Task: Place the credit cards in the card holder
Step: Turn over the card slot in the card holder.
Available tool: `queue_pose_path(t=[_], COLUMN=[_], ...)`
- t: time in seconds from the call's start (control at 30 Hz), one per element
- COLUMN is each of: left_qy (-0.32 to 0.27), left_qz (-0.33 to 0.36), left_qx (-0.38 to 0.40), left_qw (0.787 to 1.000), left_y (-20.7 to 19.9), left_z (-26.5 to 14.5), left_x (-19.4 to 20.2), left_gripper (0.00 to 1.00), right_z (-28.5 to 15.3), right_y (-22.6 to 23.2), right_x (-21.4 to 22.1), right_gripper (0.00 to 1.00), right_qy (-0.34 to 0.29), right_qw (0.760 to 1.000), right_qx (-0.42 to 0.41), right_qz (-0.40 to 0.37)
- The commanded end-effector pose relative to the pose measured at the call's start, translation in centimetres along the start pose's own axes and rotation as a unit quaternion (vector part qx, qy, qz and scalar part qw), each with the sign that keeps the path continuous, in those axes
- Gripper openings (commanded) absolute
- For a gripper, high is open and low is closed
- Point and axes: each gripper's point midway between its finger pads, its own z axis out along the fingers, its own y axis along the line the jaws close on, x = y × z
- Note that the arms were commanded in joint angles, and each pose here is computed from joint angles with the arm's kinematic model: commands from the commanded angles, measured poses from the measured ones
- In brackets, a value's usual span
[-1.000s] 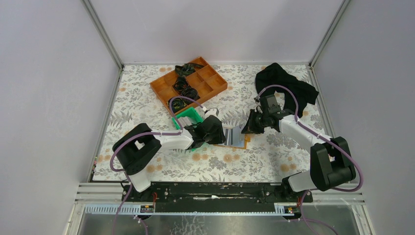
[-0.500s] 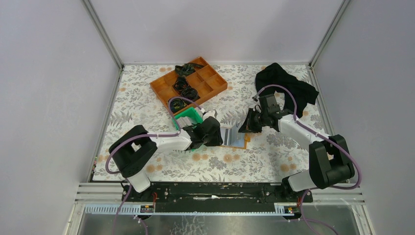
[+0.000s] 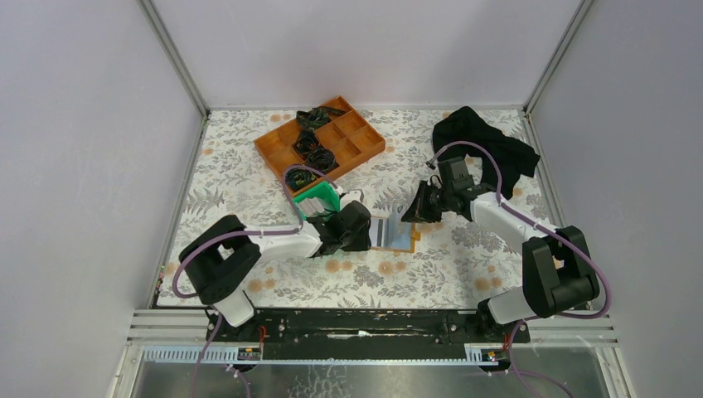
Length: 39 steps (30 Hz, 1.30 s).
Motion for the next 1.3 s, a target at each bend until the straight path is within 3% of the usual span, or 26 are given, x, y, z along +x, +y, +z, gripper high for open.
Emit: queue_pose_path(t=[0.0, 0.17, 0.7, 1.27], left_qy=[0.033, 0.04, 0.076, 0.05], left_qz=[0.027, 0.027, 0.058, 0.048], left_qx=[-0.062, -0.057, 0.021, -0.031], left_qw=[0.997, 0.997, 0.995, 0.997], left_y=[3.7, 3.7, -1.5, 1.2], left_z=[-0.3, 0.1, 1.9, -2.4], left_x=[2.6, 3.2, 4.9, 3.8], left_gripper=[0.4, 0.39, 0.35, 0.43], right_z=[-0.4, -0.6, -0.4, -0.9], right_y=[2.3, 3.1, 2.6, 1.3], right_x=[-1.4, -1.5, -0.2, 0.4], right_gripper=[0.0, 0.0, 0.0, 0.0], right_qy=[-0.015, -0.016, -0.012, -0.021], right_qw=[0.999, 0.999, 0.999, 0.999], right_qx=[-0.031, -0.036, -0.028, -0.005], right_qz=[-0.017, -0.024, -0.029, -0.049])
